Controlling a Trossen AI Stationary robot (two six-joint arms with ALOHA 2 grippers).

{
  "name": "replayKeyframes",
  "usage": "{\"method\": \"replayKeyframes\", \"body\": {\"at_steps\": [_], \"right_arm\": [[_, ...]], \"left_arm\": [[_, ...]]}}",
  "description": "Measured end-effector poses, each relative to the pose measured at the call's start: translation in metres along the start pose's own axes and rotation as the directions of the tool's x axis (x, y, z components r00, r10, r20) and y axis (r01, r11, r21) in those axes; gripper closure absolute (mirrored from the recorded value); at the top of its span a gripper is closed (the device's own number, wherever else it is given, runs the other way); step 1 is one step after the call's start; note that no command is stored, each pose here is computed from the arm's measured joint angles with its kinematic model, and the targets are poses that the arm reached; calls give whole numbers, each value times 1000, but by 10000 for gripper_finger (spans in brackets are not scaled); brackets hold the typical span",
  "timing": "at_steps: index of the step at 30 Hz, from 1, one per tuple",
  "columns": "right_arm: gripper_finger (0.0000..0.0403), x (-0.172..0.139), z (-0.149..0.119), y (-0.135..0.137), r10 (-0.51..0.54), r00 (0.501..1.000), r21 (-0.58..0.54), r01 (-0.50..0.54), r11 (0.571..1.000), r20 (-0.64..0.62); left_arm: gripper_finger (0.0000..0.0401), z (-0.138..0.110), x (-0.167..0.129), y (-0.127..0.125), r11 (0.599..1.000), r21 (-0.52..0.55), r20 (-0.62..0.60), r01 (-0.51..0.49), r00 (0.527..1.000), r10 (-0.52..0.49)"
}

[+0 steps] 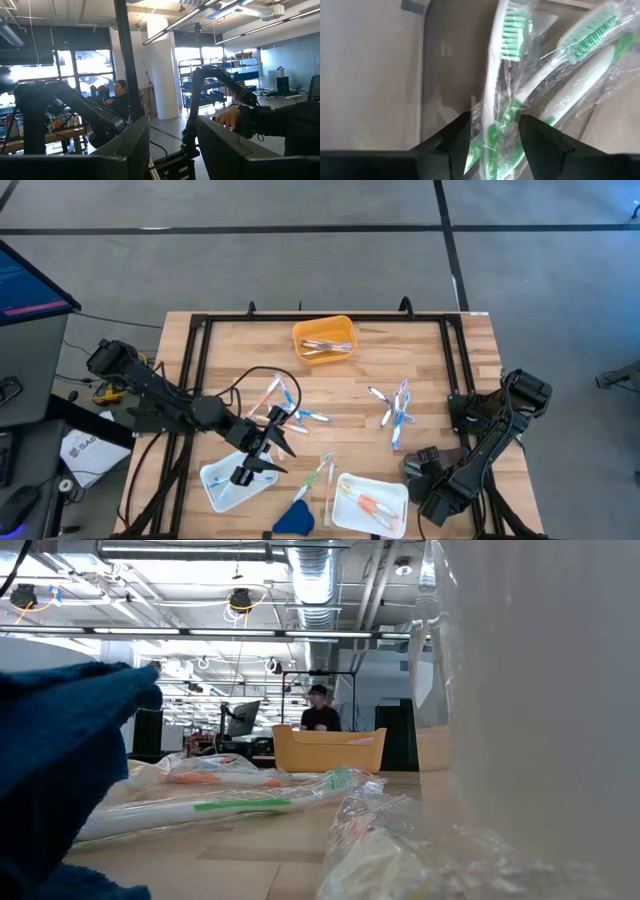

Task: Pick & Place Toothbrushes
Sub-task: Put the green toothbrush into the black bin

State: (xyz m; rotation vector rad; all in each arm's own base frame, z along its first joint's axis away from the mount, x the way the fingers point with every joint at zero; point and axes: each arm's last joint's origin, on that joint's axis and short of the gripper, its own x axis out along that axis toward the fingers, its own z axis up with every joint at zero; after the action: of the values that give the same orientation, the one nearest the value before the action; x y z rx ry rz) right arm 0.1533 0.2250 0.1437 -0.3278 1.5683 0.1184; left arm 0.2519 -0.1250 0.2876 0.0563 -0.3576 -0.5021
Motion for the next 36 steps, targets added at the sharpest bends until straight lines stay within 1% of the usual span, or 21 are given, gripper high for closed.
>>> {"method": "replayKeyframes", "body": {"at_steps": [7,14,20,26,31,36], "right_arm": [[223,0,-1,0,-4,1000,-1,4,1000,-6],[221,0,-1,-1,-5,1000,19,6,1000,-12],[217,0,0,-3,-9,1000,91,10,996,-21],[203,0,1,-4,0,1000,109,3,994,-28],[214,-5,7,-2,13,1000,124,-12,992,-7],[238,-10,11,0,28,1000,97,-29,995,10]], "left_arm": [[247,0,0,0,1000,1,0,0,1000,0],[247,0,0,0,1000,3,-1,0,1000,0],[247,0,0,0,1000,3,-3,0,1000,0],[247,0,0,0,1000,3,-3,0,1000,0],[247,0,0,0,1000,3,-4,0,1000,0],[247,0,0,0,1000,3,-4,0,1000,0]]}}
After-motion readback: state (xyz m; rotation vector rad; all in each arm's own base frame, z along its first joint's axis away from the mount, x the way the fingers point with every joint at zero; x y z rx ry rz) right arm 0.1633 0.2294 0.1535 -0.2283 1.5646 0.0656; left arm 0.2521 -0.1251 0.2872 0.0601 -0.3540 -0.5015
